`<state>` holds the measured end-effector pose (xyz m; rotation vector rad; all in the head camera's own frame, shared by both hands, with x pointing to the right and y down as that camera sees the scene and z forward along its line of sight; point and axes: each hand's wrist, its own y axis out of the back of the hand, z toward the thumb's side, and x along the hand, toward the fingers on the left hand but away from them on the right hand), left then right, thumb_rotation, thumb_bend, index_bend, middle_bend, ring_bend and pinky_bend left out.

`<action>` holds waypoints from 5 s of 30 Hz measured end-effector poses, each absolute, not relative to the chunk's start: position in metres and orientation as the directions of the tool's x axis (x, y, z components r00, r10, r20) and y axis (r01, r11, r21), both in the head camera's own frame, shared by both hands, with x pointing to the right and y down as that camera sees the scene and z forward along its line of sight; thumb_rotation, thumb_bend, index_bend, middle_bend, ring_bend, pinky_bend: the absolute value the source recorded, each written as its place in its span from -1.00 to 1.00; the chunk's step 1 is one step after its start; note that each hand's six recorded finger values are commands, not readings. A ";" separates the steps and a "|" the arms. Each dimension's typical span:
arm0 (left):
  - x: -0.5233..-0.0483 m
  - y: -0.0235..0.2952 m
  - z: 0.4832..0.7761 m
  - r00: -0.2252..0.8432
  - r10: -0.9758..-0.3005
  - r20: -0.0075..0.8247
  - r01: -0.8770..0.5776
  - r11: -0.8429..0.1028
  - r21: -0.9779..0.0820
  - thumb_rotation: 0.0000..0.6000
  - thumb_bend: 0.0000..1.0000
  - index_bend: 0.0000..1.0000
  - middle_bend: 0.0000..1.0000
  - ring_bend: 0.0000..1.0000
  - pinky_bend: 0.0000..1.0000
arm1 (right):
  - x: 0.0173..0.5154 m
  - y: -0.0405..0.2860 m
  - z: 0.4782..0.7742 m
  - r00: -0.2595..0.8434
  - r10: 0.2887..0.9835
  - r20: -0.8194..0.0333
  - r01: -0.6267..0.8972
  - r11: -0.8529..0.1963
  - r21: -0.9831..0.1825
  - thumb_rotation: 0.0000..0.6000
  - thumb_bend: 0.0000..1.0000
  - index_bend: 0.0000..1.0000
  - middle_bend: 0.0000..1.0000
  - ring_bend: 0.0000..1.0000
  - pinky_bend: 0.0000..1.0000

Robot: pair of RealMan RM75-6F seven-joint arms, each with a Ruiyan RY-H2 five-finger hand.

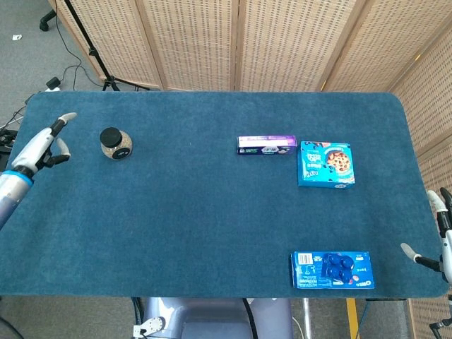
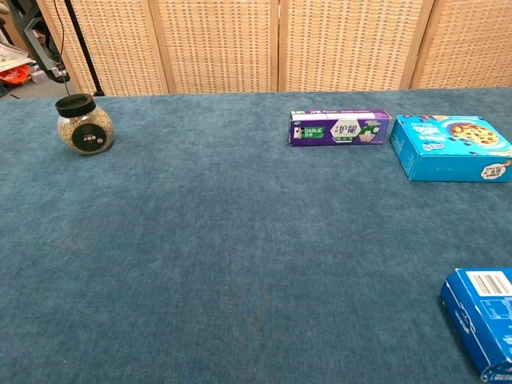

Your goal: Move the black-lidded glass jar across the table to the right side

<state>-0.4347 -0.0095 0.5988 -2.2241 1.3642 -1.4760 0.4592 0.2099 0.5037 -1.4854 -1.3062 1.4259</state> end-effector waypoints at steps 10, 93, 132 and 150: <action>-0.431 -0.064 0.640 0.014 -0.702 0.712 -0.663 -0.540 -0.518 1.00 1.00 -1.00 -1.00 -1.00 -1.00 | 0.469 0.200 0.517 -0.177 0.937 -0.301 0.164 -0.274 -0.948 1.00 -1.00 -1.00 -1.00 -1.00 -1.00; -0.189 0.033 0.721 0.453 -0.363 0.814 -0.536 -0.841 -0.076 1.00 1.00 -0.98 -0.81 -0.68 -0.39 | 0.476 0.194 0.521 -0.210 0.928 -0.309 0.165 -0.278 -0.946 1.00 -1.00 -1.00 -1.00 -1.00 -1.00; -0.147 0.050 0.668 0.566 -0.449 0.691 -0.551 -0.830 -0.088 1.00 -0.78 -1.00 -1.00 -1.00 -1.00 | 0.474 0.194 0.520 -0.199 0.932 -0.303 0.162 -0.274 -0.948 1.00 -1.00 -1.00 -1.00 -1.00 -1.00; -0.344 0.026 0.574 0.218 -0.859 0.463 -0.381 -0.512 -0.770 1.00 -1.00 -1.00 -1.00 -1.00 -1.00 | 0.410 0.150 0.500 0.165 0.955 -0.248 0.036 -0.257 -0.966 1.00 -0.94 -1.00 -1.00 -1.00 -1.00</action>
